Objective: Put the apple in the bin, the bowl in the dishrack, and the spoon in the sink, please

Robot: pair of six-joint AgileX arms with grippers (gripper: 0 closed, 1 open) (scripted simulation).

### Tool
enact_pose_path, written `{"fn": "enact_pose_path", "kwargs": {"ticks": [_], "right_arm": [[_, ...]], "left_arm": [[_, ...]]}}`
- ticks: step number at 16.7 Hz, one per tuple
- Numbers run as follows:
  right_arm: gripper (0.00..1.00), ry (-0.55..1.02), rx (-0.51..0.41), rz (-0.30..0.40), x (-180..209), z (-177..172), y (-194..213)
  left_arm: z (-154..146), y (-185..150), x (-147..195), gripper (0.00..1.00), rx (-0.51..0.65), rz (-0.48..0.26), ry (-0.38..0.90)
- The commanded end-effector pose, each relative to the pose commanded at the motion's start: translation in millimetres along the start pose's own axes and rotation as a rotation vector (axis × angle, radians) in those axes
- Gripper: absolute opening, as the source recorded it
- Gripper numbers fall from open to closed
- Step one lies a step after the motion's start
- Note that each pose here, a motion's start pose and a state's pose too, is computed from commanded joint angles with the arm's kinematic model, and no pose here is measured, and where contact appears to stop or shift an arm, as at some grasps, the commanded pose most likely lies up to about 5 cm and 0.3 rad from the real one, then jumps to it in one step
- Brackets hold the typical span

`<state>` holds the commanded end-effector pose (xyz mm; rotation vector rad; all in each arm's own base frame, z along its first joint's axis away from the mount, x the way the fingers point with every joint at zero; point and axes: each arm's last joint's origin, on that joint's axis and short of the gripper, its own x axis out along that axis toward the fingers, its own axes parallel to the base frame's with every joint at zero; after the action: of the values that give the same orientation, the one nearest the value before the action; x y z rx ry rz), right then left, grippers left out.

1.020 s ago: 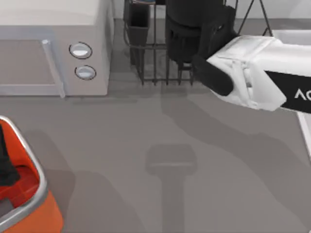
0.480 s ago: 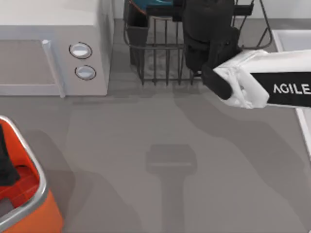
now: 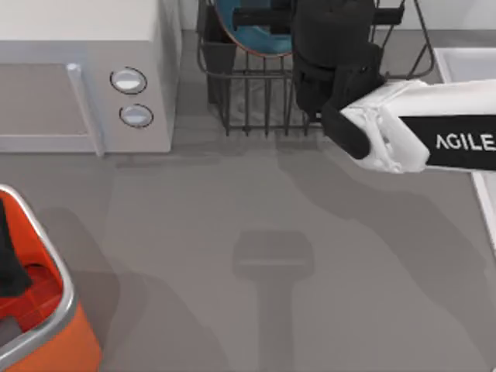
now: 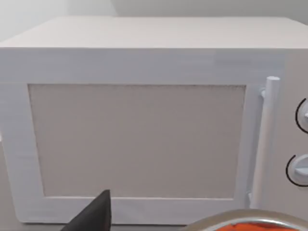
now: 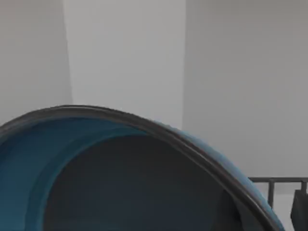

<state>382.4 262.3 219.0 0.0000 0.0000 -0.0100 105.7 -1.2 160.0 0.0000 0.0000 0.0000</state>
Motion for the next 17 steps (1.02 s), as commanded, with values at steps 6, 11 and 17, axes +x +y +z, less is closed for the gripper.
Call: {"fn": "enact_pose_path", "kwargs": {"ticks": [6,11,17], "right_arm": [[0.98,0.0,0.0,0.0,0.0,0.0,0.0],[1.0,0.0,0.0,0.0,0.0,0.0,0.0],[1.0,0.001,0.0,0.007,-1.3,1.0,-1.6]], "left_arm": [[0.0,0.0,0.0,1.0,0.0,0.0,0.0],[0.0,0.0,0.0,1.0,0.0,0.0,0.0],[0.0,0.0,0.0,1.0,0.0,0.0,0.0]]}}
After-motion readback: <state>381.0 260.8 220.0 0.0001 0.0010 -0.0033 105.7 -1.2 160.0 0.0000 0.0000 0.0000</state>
